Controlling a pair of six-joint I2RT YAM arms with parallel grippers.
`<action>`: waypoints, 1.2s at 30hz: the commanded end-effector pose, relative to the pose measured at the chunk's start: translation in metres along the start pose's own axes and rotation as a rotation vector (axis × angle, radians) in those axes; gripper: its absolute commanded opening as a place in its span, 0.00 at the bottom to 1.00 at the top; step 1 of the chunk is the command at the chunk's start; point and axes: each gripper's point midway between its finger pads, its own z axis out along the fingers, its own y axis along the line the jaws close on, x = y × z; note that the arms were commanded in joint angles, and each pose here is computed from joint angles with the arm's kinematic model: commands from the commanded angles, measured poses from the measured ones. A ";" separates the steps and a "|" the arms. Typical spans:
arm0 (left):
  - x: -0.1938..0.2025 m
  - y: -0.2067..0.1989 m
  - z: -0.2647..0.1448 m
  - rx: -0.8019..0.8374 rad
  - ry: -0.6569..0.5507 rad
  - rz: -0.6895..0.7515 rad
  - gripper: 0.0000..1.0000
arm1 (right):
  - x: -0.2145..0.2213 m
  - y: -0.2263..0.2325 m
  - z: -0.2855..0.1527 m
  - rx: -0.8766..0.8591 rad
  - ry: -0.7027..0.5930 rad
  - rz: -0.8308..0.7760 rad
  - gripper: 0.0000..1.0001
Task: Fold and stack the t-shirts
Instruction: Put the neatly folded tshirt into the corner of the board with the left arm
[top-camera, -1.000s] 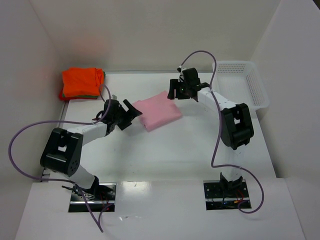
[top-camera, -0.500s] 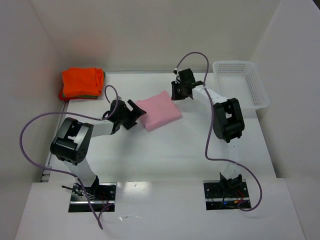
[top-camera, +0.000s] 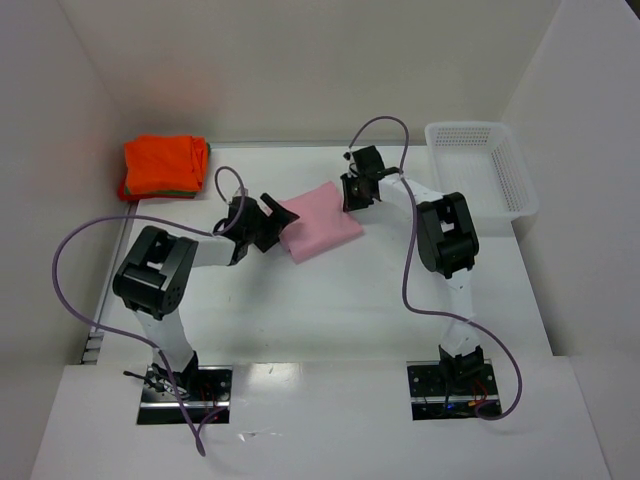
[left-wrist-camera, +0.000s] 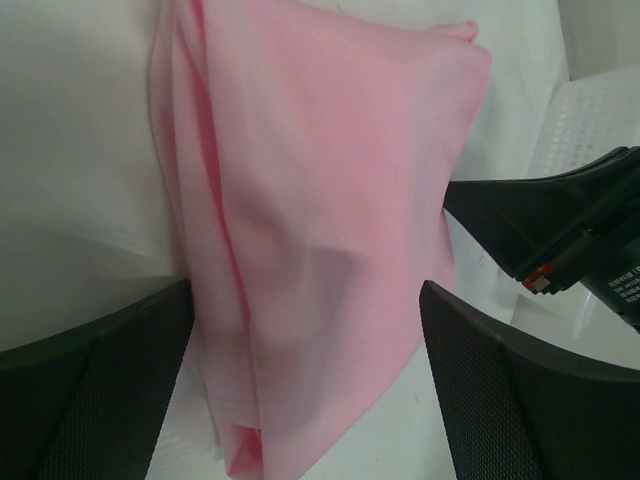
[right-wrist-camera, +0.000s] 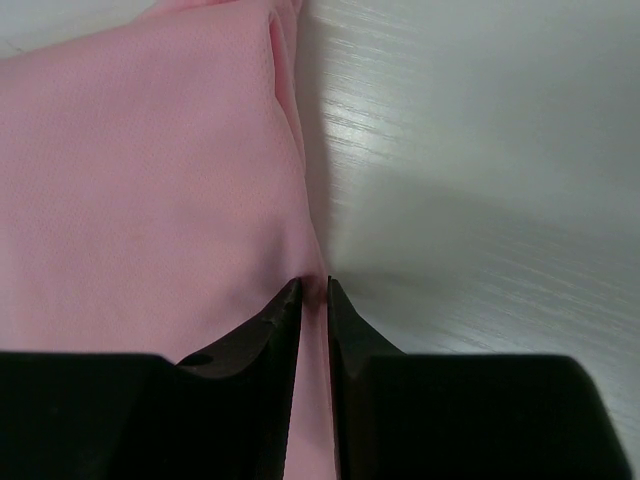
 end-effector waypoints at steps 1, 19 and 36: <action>0.018 0.034 0.012 -0.128 -0.002 -0.044 1.00 | -0.010 0.009 0.003 -0.018 -0.016 -0.020 0.21; 0.033 0.052 0.018 -0.209 -0.055 -0.115 0.91 | 0.003 0.019 0.009 -0.033 0.018 -0.022 0.21; 0.032 0.042 0.025 -0.185 -0.028 -0.056 0.34 | 0.005 0.024 0.007 -0.040 0.021 -0.029 0.21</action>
